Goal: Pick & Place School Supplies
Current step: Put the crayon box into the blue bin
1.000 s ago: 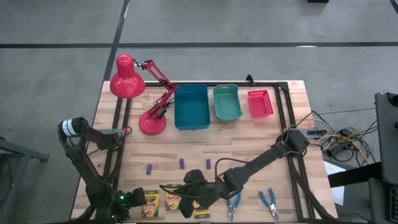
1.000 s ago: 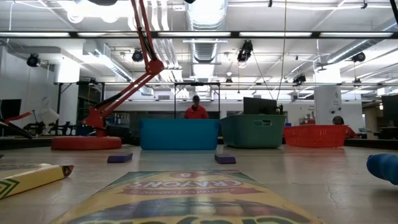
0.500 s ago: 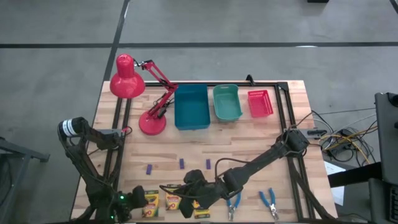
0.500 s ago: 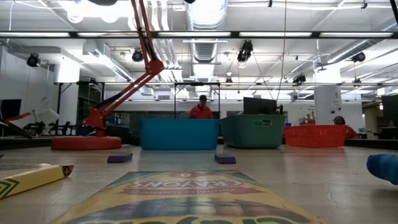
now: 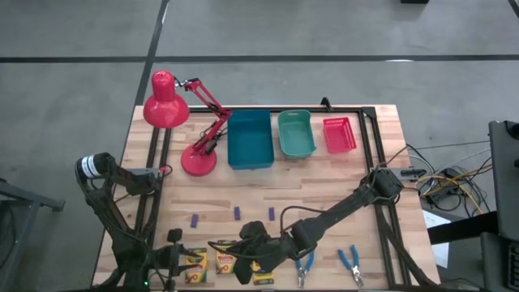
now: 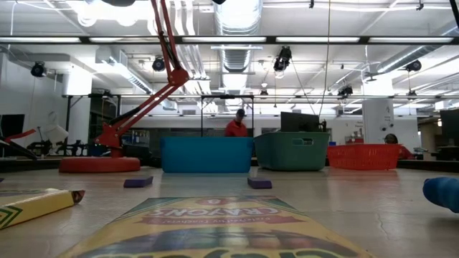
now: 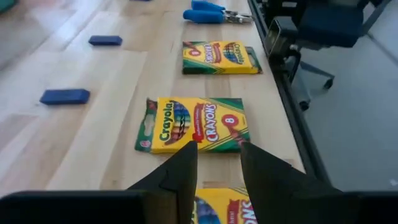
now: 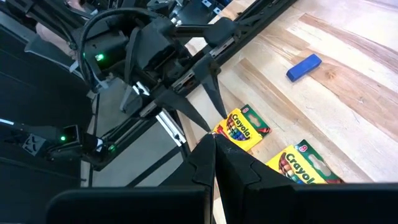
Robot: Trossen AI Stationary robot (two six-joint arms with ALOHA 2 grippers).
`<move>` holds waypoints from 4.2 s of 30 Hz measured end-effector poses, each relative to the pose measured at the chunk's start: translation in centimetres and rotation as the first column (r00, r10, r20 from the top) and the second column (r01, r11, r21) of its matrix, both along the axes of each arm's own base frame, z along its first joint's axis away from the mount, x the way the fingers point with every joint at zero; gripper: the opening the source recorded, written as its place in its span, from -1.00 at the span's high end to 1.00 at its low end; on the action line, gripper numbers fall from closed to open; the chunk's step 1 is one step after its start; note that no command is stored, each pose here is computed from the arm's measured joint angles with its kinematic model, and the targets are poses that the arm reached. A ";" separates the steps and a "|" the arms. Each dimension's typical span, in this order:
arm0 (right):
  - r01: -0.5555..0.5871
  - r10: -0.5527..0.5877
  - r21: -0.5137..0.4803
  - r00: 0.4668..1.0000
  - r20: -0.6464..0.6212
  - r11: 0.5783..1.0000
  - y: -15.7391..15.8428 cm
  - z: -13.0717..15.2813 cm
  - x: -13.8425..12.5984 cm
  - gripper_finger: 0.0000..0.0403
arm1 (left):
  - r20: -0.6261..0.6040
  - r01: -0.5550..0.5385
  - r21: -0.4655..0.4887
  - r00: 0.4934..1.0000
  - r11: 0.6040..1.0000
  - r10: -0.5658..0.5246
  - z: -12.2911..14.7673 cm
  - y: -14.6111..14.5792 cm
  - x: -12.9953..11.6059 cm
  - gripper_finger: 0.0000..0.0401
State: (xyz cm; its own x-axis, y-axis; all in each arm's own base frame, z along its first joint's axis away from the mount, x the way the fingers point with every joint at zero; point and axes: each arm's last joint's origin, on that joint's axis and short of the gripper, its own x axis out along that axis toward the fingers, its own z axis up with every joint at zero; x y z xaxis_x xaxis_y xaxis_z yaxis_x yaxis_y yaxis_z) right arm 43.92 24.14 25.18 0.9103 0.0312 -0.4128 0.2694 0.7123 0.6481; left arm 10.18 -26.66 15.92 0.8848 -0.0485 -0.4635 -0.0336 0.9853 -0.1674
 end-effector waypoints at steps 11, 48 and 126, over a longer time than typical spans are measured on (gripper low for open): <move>-0.002 0.002 -0.003 1.000 -0.001 1.000 0.0 0.0 0.0 0.96 | -0.031 0.141 0.331 0.990 0.933 -0.139 -0.3 0.5 -0.1 0.36; -0.035 0.030 -0.095 0.998 -0.047 0.995 -0.1 -0.5 -0.2 0.96 | -0.361 0.294 0.096 0.901 0.951 -0.242 -2.6 0.4 2.4 0.36; -0.048 -0.013 -0.215 0.962 -0.274 0.976 -1.8 -2.3 -1.2 0.96 | -0.154 -0.309 -0.580 0.950 0.754 0.271 11.1 15.9 5.2 0.56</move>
